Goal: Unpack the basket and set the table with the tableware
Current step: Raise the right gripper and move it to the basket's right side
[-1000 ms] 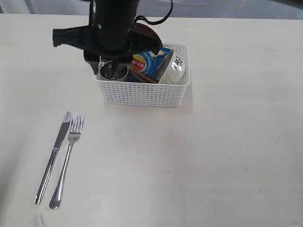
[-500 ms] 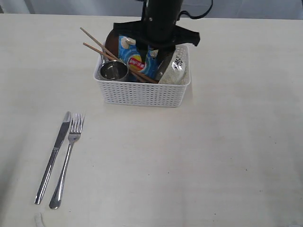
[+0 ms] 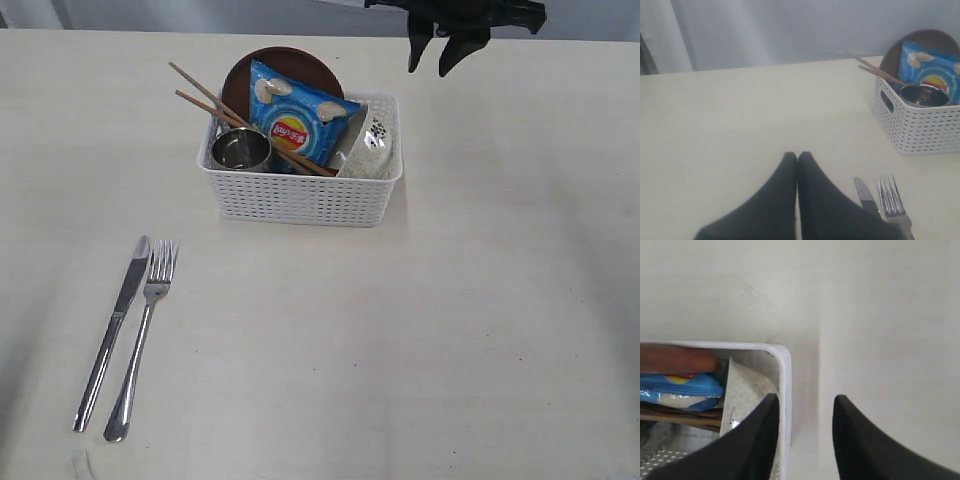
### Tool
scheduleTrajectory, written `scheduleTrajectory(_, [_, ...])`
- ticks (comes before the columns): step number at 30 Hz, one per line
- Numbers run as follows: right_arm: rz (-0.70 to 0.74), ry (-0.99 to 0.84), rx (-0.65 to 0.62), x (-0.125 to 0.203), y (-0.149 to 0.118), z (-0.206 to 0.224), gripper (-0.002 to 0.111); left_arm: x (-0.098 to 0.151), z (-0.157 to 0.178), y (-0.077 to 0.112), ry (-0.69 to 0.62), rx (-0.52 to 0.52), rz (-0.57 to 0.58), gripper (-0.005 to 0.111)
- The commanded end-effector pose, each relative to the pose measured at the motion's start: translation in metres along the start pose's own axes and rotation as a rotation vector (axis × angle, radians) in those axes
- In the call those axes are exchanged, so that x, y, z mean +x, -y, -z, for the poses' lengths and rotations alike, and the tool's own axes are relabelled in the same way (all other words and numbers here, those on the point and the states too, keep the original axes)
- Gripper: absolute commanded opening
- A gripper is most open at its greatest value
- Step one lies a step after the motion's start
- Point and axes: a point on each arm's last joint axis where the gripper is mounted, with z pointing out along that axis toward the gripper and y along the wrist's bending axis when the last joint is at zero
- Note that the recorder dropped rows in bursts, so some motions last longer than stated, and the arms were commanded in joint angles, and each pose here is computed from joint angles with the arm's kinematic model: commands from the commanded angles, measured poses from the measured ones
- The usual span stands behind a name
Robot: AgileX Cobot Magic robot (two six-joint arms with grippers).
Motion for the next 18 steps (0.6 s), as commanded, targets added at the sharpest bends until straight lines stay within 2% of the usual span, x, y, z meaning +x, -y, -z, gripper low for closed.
scheduleTrajectory(1, [0.011, -0.019, 0.000, -0.001, 0.002, -0.006, 0.035, 0.000, 0.000, 0.000, 0.008, 0.006, 0.005, 0.000])
scheduleTrajectory(10, [0.032, -0.089, 0.017, -0.001, 0.003, -0.039, 0.035, 0.000, 0.000, 0.000, 0.008, 0.006, 0.005, 0.000])
scheduleTrajectory(18, [0.053, -0.074, 0.003, -0.005, 0.002, -0.057, 0.035, 0.000, 0.000, 0.000, 0.008, 0.006, 0.005, 0.000])
